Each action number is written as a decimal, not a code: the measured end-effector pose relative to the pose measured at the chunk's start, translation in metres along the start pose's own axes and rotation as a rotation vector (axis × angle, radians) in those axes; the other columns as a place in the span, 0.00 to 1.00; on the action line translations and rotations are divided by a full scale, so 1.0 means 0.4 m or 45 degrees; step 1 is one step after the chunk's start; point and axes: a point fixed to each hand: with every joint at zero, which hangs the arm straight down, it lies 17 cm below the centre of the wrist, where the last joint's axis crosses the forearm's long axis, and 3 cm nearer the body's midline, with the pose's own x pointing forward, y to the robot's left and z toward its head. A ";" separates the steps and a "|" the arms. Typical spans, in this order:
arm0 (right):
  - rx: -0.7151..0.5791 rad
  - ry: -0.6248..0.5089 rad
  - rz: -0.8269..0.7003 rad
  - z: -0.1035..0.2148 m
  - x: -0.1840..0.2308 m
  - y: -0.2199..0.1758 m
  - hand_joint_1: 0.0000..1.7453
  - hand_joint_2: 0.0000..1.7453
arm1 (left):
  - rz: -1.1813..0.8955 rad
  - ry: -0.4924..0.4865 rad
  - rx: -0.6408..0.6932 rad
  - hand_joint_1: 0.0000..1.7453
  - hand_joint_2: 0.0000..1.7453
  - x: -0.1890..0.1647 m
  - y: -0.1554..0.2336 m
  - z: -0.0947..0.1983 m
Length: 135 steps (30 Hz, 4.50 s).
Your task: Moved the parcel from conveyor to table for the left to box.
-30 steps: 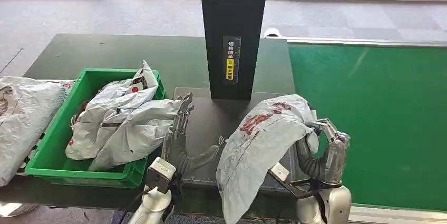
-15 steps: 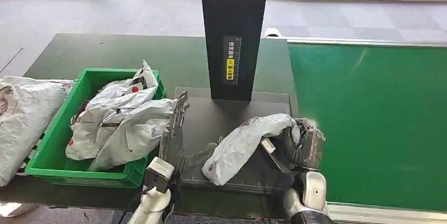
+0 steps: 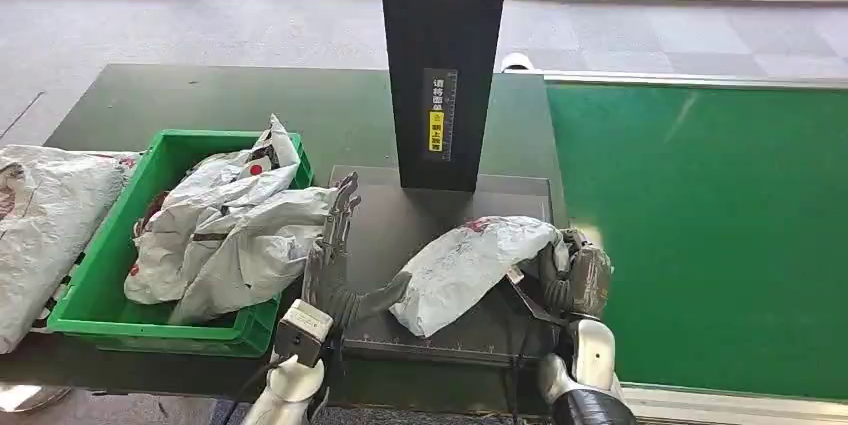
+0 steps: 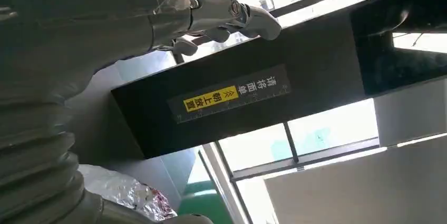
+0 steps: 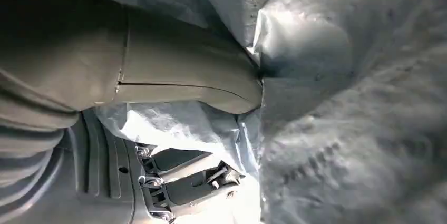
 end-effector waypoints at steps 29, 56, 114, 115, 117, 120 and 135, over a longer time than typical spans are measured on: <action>0.126 -0.059 -0.164 0.030 0.011 0.052 0.00 0.00 | -0.287 -0.033 -0.184 0.00 1.00 -0.018 -0.064 0.020; 0.137 -0.086 -0.216 0.045 0.011 0.037 0.00 0.00 | -0.891 0.417 -0.880 1.00 1.00 -0.363 -0.268 0.290; 0.052 -0.102 -0.226 0.074 0.007 -0.021 0.00 0.00 | -1.606 -0.228 0.256 1.00 1.00 0.152 0.164 -0.133; 0.053 -0.101 -0.225 0.076 0.006 -0.022 0.00 0.00 | -1.607 -0.224 0.253 1.00 1.00 0.148 0.162 -0.135; 0.052 -0.103 -0.223 0.077 0.007 -0.024 0.00 0.00 | -1.607 -0.216 0.246 1.00 1.00 0.140 0.159 -0.137; 0.047 -0.108 -0.219 0.075 0.009 -0.029 0.00 0.00 | -1.594 -0.222 0.245 1.00 1.00 0.142 0.157 -0.138; 0.028 -0.115 -0.216 0.067 0.013 -0.034 0.00 0.00 | -1.561 -0.387 0.635 1.00 1.00 0.387 0.363 -0.150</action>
